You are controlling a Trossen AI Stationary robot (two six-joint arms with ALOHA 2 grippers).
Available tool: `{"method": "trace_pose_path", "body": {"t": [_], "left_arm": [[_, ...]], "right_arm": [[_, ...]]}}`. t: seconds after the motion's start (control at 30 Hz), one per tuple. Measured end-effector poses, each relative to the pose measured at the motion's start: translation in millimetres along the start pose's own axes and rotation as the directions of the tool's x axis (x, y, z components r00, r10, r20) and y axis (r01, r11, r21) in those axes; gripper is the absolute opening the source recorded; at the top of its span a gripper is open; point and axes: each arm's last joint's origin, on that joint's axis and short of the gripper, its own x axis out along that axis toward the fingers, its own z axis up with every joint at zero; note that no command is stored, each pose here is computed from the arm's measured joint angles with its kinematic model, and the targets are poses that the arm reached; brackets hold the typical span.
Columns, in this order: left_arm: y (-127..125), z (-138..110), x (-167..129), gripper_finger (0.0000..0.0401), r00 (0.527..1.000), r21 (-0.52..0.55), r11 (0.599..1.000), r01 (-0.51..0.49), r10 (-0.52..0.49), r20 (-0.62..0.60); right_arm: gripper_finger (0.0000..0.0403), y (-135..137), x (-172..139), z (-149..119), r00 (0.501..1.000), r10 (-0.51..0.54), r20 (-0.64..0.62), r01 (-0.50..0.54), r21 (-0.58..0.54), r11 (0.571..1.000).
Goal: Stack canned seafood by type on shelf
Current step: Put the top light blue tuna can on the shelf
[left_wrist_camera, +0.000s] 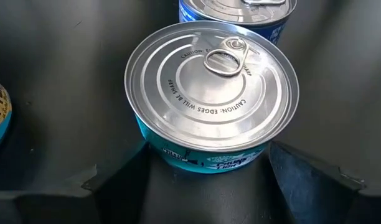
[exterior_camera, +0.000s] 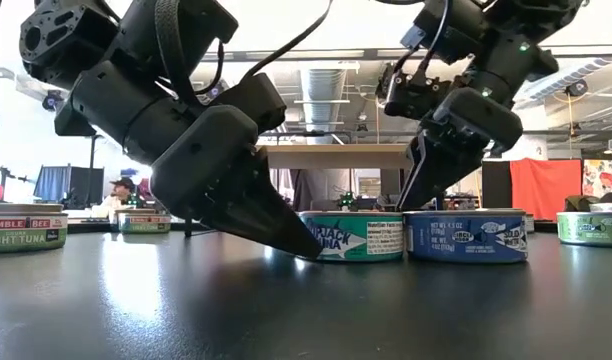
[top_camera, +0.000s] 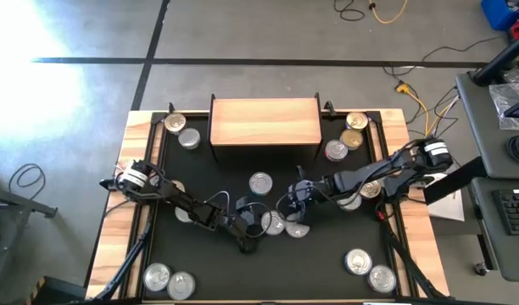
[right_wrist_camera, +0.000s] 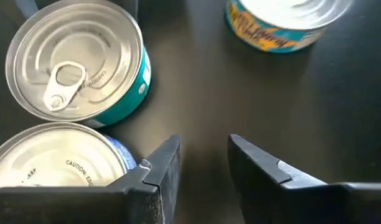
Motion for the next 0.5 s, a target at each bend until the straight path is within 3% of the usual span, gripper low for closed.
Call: {"method": "trace_pose_path", "body": {"t": [0.2, 0.5], "left_arm": [[-2.4, 4.8, 1.5, 0.0324, 1.000, 0.002, 1.000, 0.001, -0.001, -0.004], [-3.1, 6.1, 2.0, 0.0361, 1.000, 0.114, 0.993, 0.020, -0.021, 0.010]], "right_arm": [[0.0143, 3.3, 9.0, 0.8, 0.999, 0.032, -0.022, -0.032, -0.004, 0.999], [0.0171, 7.1, 23.8, -0.1, 0.998, 0.030, -0.055, -0.029, 0.019, 0.999]]}}
